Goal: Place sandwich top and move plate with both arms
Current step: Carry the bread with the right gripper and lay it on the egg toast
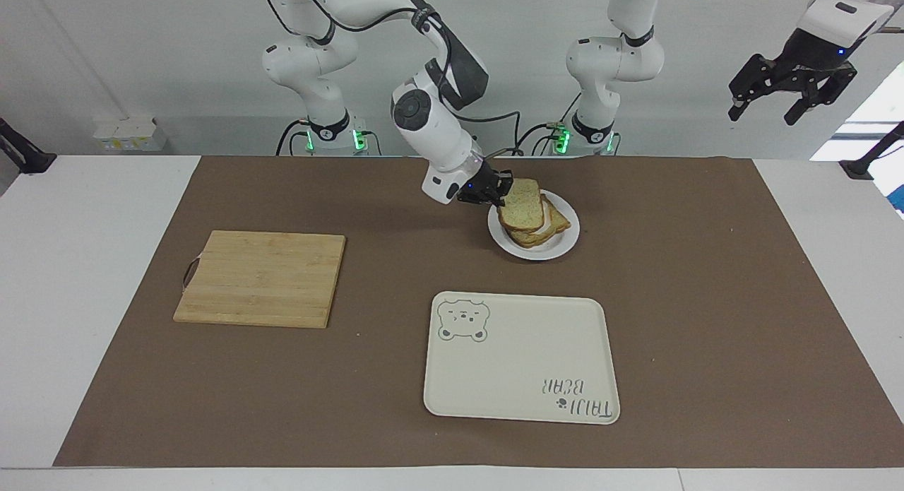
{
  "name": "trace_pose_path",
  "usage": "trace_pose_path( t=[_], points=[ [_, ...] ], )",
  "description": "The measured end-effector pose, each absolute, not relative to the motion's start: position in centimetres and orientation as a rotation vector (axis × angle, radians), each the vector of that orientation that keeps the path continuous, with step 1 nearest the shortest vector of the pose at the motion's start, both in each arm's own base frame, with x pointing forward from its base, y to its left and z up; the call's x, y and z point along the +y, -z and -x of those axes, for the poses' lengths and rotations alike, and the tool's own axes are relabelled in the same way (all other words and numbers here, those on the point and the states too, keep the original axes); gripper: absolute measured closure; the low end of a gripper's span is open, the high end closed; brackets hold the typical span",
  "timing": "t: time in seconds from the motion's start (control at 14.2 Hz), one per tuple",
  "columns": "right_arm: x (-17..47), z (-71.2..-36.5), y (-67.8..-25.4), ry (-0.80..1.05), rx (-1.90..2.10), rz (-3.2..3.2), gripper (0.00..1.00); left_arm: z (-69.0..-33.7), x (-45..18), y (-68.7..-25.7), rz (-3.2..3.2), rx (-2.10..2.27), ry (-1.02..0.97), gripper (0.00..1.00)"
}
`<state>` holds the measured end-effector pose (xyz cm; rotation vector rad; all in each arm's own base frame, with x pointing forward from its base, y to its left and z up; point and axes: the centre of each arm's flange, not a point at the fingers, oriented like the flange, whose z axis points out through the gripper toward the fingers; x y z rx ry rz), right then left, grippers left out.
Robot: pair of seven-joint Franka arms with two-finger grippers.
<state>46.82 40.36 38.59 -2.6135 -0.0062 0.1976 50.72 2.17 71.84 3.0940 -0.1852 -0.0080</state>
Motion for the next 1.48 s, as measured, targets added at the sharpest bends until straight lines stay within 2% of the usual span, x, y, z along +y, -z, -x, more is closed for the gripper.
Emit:
trace_pose_path(
  t=[0.35,0.92,1.06,1.27,1.48],
  points=[
    [43.5,-44.8,-36.2,-0.206,0.0,2.629,0.93,-50.7,2.2,-71.8,-3.094,-0.185,0.008,0.0],
    [43.8,-45.4,-33.8,-0.174,0.029,2.641,0.93,-50.7,2.2,-71.8,-3.094,-0.185,0.008,0.0],
    [43.7,-45.5,-33.8,-0.172,0.032,2.641,0.78,-50.7,2.2,-71.8,-3.094,-0.185,0.008,0.0],
    [43.1,-46.1,-33.7,-0.163,0.042,2.649,0.44,-50.7,2.2,-71.8,-3.094,-0.185,0.008,0.0],
    [42.1,-46.9,-33.6,-0.096,-0.052,2.726,0.15,-50.7,2.2,-71.8,-3.094,-0.185,0.008,0.0]
  ],
)
